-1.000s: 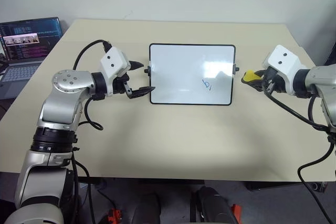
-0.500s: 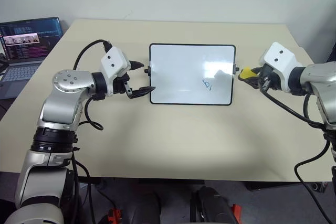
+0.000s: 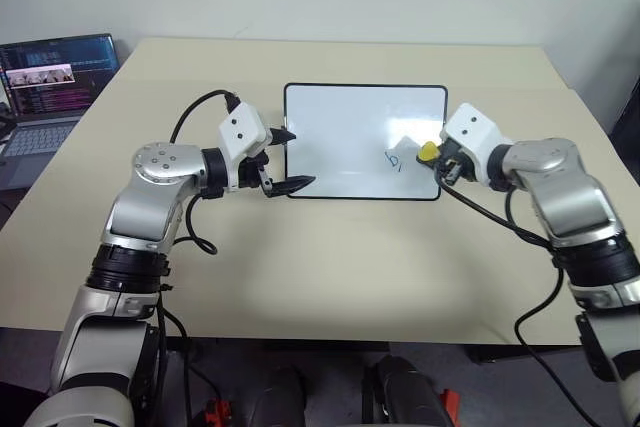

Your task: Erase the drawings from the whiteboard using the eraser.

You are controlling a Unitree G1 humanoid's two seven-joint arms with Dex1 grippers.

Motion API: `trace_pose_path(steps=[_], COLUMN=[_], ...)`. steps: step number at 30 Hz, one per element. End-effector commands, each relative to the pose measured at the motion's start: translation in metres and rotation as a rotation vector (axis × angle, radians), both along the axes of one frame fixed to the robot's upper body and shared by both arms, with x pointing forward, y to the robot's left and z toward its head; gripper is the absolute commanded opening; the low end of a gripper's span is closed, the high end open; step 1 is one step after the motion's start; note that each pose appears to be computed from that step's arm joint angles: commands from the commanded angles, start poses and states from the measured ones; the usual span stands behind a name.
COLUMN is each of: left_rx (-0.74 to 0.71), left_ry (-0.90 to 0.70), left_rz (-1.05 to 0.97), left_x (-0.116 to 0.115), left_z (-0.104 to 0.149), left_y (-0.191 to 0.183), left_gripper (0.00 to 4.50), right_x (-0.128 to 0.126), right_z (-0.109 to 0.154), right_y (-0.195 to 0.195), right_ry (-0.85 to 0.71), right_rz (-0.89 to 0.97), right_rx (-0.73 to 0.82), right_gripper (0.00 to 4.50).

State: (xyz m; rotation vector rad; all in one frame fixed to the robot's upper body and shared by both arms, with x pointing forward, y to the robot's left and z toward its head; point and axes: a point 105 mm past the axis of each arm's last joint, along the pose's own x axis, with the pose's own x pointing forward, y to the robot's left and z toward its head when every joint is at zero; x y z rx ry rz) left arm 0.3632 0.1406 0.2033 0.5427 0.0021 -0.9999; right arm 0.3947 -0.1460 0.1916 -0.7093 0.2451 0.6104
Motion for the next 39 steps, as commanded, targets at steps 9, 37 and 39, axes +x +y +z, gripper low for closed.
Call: trace_pose_path(steps=[9, 37, 39], left_rx=[-0.01, -0.02, -0.019], left_ry=[-0.035, -0.046, -0.045], left_rz=[-0.013, -0.016, -0.018], left_x=[-0.003, 0.0, 0.0], left_z=[0.009, 0.013, 0.013], left_y=[-0.003, -0.006, -0.006], left_gripper=[4.5, 4.5, 4.5], right_x=[0.03, 0.04, 0.043], right_z=[0.009, -0.019, -0.016], right_y=[0.029, -0.013, -0.019], right_ry=[-0.115, -0.08, -0.093], right_rz=[0.003, -0.137, -0.159], right_rx=[-0.004, -0.225, -0.229], right_gripper=[0.85, 0.84, 0.83])
